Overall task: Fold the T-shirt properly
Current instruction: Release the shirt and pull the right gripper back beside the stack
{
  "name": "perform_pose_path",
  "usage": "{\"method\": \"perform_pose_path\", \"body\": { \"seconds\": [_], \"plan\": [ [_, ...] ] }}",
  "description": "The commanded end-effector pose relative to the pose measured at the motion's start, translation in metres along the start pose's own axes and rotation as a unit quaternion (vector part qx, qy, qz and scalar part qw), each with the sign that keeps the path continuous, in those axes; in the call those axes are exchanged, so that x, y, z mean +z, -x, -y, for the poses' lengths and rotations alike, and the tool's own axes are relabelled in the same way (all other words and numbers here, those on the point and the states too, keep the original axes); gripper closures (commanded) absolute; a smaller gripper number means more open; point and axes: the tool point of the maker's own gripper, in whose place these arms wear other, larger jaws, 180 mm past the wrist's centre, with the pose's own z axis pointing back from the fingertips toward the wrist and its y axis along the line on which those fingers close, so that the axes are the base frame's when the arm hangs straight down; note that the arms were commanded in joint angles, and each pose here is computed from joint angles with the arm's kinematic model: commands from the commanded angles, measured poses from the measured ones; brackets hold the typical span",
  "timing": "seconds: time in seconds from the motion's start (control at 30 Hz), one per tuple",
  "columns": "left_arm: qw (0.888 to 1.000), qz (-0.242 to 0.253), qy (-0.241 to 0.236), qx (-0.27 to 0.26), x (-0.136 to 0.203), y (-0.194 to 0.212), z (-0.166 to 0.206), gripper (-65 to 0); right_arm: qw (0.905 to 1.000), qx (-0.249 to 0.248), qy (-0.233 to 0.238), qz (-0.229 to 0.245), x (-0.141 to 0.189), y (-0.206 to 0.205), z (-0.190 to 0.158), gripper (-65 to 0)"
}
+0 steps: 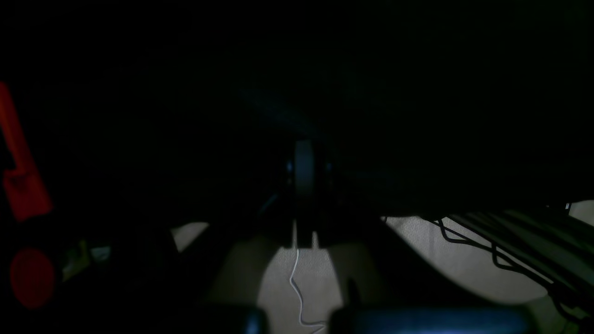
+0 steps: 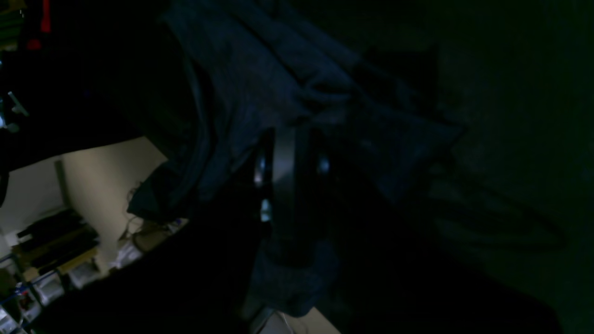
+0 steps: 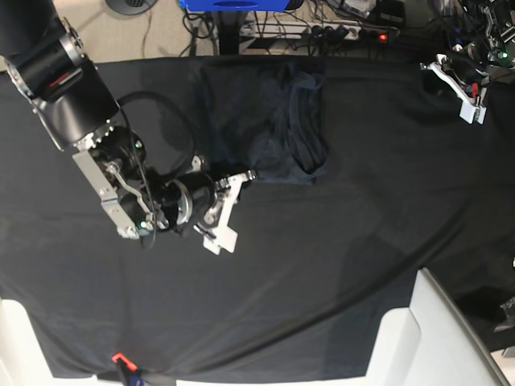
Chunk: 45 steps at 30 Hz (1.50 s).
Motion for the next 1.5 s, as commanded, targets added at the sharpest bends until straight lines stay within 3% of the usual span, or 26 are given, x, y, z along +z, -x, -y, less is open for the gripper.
{"method": "perform_pose_path", "body": {
  "seconds": [0.0,0.2,0.6,0.73,0.9,1.1,1.47],
  "plan": [
    [1.000,-0.004,-0.013,-0.022,0.005,-0.004,-0.009,0.0,0.9998,0.004,-0.004,0.017,0.008,-0.011,0.000,-4.5],
    [0.997,-0.030,-0.036,-0.054,-0.004,-0.002,-0.009,0.0,0.9999,-0.015,0.006,-0.001,0.007,0.013,0.017,-4.4],
    [0.998,-0.023,-0.033,-0.056,-0.006,-0.009,-0.007,0.0,0.9958,-0.087,0.025,0.013,0.021,0.043,0.057,-4.4],
    [0.998,-0.020,-0.033,-0.057,-0.007,-0.013,-0.007,0.0,0.9967,-0.077,0.018,0.021,0.023,0.040,0.048,-4.4],
    [0.997,-0.021,-0.034,-0.059,-0.007,-0.014,-0.007,0.0,0.9987,-0.027,-0.008,0.042,0.036,0.025,0.009,-4.4],
    [0.998,-0.020,-0.034,-0.059,-0.007,-0.015,-0.007,0.0,0.9968,-0.067,-0.025,0.036,0.022,0.017,-0.018,-4.4],
    [0.997,-0.020,-0.035,-0.058,-0.007,-0.014,-0.008,0.0,0.9937,-0.110,-0.002,0.022,0.011,0.036,0.011,-4.4]
  ]
}}
